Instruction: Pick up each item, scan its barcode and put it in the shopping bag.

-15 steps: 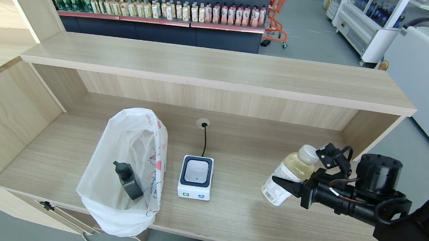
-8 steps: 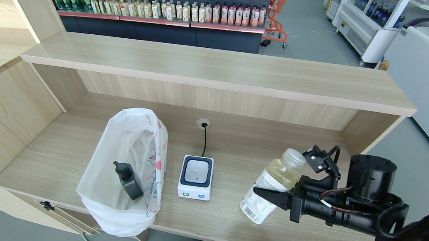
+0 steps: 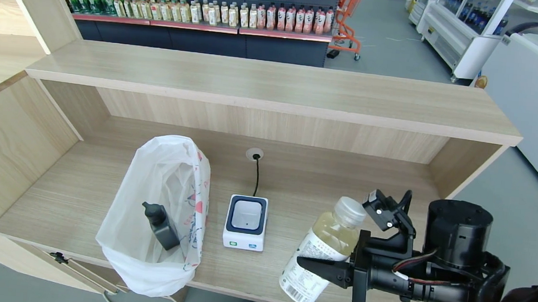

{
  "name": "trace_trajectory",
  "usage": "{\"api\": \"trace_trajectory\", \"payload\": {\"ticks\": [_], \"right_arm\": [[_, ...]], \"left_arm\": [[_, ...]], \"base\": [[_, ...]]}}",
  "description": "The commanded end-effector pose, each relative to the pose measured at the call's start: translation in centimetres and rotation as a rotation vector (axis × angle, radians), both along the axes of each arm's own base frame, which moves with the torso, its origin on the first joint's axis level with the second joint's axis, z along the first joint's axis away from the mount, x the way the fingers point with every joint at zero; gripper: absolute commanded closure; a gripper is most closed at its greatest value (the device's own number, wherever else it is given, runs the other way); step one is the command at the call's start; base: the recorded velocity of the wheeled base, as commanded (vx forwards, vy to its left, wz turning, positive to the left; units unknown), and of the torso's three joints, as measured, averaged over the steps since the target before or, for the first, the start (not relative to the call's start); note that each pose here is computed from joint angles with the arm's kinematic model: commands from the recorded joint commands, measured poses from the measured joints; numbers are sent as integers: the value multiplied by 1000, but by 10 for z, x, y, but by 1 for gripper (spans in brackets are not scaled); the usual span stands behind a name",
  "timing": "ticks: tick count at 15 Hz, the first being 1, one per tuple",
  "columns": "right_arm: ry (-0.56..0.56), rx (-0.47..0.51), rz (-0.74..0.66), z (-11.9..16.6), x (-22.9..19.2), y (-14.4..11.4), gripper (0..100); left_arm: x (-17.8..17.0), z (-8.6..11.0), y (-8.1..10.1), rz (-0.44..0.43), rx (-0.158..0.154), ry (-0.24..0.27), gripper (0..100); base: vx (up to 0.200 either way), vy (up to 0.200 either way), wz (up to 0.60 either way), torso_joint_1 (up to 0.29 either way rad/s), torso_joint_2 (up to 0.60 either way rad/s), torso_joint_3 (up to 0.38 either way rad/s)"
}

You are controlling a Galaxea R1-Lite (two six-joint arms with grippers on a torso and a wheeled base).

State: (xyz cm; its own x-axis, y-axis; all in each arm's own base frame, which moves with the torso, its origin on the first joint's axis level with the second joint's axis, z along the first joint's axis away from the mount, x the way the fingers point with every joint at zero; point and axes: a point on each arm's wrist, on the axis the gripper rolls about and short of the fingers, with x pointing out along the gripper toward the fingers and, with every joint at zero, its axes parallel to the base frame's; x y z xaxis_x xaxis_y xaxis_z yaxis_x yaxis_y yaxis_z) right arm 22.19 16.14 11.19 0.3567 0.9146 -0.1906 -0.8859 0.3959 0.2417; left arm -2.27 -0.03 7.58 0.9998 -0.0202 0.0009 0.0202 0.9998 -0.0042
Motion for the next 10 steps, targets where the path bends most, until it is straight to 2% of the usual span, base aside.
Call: {"api": "trace_trajectory", "payload": {"ticks": [1, 6, 10], "right_arm": [[-12, 9, 7, 6, -3, 0, 100], [14, 36, 90, 12, -21, 14, 100], [32, 23, 99, 9, -25, 14, 100]], "left_arm": [[0, 0, 0, 0, 0, -1, 0], [0, 0, 0, 0, 0, -1, 0], [0, 0, 0, 0, 0, -1, 0]], "base": [[0, 0, 0, 0, 0, 0], [0, 0, 0, 0, 0, 0], [0, 0, 0, 0, 0, 0]]}}
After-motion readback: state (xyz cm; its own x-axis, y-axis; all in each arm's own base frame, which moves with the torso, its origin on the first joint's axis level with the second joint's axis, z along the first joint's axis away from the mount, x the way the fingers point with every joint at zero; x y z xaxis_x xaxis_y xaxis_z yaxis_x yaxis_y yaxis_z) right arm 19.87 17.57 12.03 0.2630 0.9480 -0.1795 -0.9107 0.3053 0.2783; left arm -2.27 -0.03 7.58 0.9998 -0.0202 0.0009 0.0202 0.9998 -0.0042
